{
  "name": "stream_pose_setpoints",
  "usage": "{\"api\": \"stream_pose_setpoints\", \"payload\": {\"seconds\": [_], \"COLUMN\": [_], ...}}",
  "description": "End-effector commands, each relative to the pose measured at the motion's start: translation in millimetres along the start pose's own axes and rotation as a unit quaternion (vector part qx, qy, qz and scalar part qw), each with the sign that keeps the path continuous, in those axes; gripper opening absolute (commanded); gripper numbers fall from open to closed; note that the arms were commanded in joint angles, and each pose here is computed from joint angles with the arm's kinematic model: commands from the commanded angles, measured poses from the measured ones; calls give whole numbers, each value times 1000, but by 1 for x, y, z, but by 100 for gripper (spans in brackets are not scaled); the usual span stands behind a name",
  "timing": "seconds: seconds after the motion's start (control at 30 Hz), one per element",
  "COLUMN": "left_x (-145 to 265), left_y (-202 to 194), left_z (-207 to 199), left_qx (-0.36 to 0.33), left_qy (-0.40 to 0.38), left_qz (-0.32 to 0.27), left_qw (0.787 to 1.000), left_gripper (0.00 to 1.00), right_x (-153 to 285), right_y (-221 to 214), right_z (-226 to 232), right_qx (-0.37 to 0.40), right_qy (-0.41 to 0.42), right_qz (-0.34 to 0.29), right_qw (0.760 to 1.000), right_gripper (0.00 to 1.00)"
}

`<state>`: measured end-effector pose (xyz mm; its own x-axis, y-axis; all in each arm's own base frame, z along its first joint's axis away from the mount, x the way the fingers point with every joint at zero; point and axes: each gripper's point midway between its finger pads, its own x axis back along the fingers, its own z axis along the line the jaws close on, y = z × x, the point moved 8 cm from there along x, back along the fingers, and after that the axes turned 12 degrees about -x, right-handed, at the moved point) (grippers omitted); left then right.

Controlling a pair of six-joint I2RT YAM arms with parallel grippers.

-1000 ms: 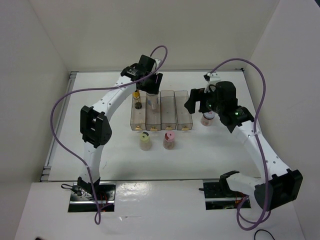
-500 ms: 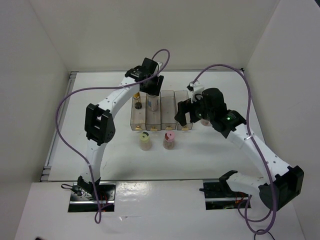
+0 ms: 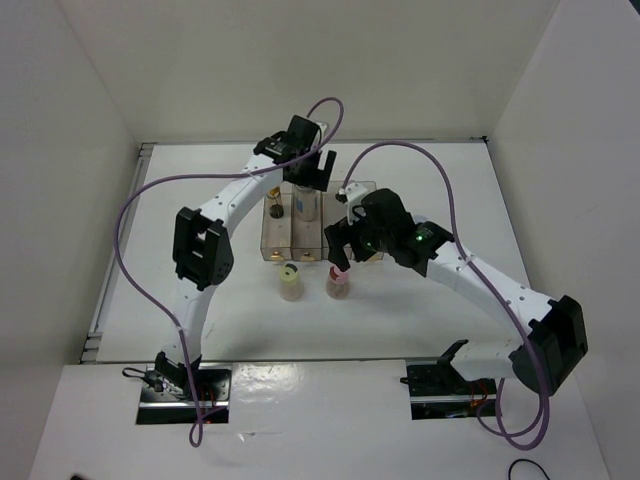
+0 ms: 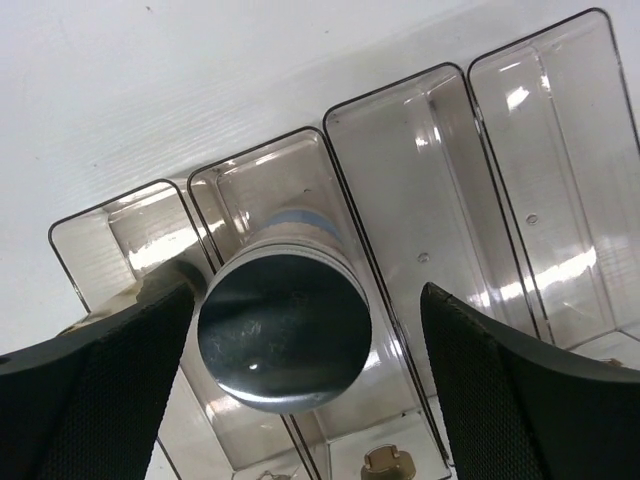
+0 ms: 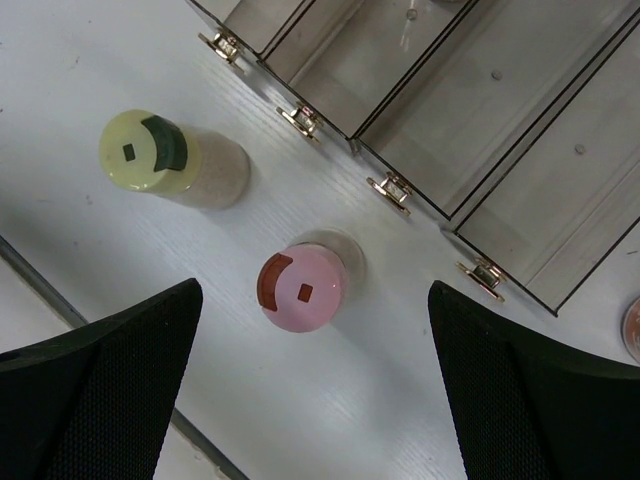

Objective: Organize the condiment bottles

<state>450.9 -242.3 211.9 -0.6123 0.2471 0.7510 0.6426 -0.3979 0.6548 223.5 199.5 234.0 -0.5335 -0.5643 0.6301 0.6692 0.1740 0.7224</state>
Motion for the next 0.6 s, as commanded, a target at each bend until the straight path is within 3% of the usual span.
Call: {"api": "stream_pose_setpoints", "payload": {"seconds": [0.0, 0.17, 0.33, 0.43, 0.57], "left_x": [35, 72, 135, 156, 196], "left_y": [31, 47, 76, 78, 90], "left_z": [1, -2, 9, 20, 43], "left_qx": [2, 6, 19, 24, 58], "left_qy": [8, 0, 29, 56, 92], "left_qz": [-56, -83, -139, -133, -186], "left_qw": [998, 997, 990, 989, 977], "left_gripper": [100, 100, 100, 100, 100], "right_x": [-10, -20, -28, -32, -36], "right_y": [-7, -14, -26, -32, -33], "right_z": [2, 3, 13, 14, 9], "right_qx": [14, 20, 18, 15, 12], "right_qy": [-5, -13, -16, -17, -42], "right_qz": [12, 31, 49, 60, 60], "right_qw": [1000, 999, 998, 998, 997], "right_gripper": [98, 98, 98, 96, 94]}}
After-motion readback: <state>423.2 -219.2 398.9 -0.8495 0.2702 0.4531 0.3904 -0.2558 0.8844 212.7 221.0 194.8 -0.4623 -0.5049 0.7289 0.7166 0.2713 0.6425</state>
